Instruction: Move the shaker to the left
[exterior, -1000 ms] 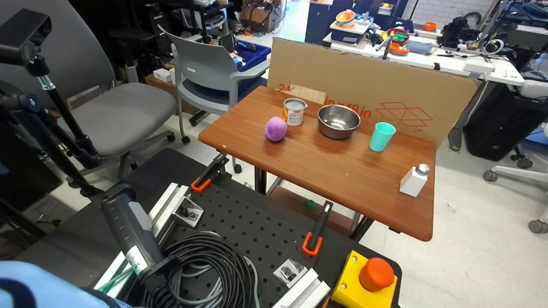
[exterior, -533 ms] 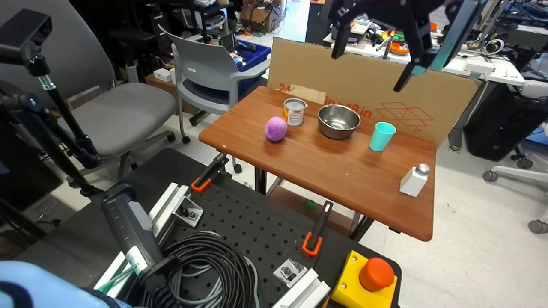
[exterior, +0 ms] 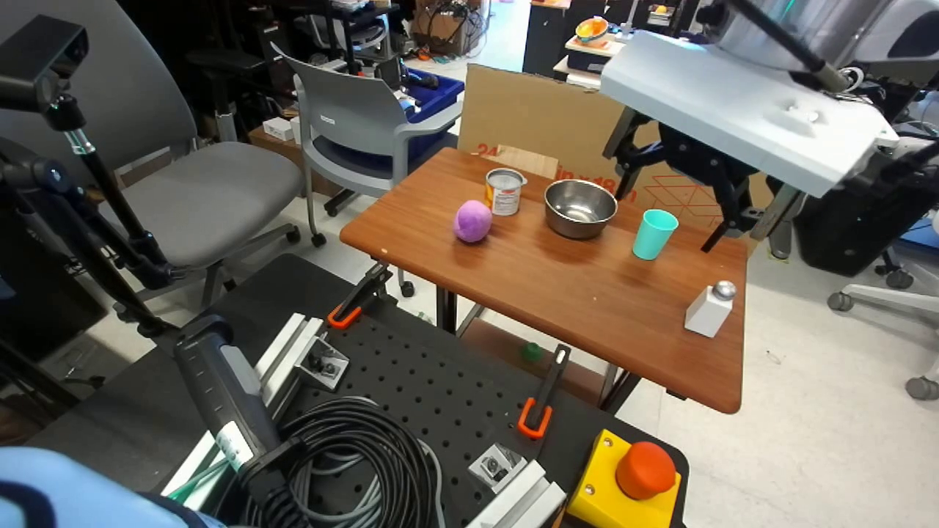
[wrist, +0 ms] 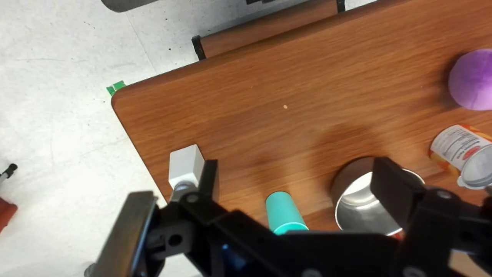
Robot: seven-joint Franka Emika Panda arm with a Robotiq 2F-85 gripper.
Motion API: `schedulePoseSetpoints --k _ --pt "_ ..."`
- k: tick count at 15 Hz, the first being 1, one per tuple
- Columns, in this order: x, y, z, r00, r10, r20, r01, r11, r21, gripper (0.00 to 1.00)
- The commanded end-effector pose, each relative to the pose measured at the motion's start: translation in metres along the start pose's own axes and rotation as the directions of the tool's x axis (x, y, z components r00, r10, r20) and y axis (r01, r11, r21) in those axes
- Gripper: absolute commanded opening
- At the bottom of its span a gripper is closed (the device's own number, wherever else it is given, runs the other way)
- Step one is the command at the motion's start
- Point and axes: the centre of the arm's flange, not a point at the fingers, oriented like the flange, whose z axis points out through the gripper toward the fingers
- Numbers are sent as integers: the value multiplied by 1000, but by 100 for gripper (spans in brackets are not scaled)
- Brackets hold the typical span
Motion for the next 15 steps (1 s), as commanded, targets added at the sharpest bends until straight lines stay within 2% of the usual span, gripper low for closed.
schedulePoseSetpoints --k 1,6,10,15 --pt "39 19 25 999 -54 -7 54 999 -7 100" --pt "62 38 48 992 -123 39 126 989 -80 100" --pt "73 62 67 973 -217 82 226 966 -123 100" --pt "77 79 91 957 -279 82 287 951 -113 100"
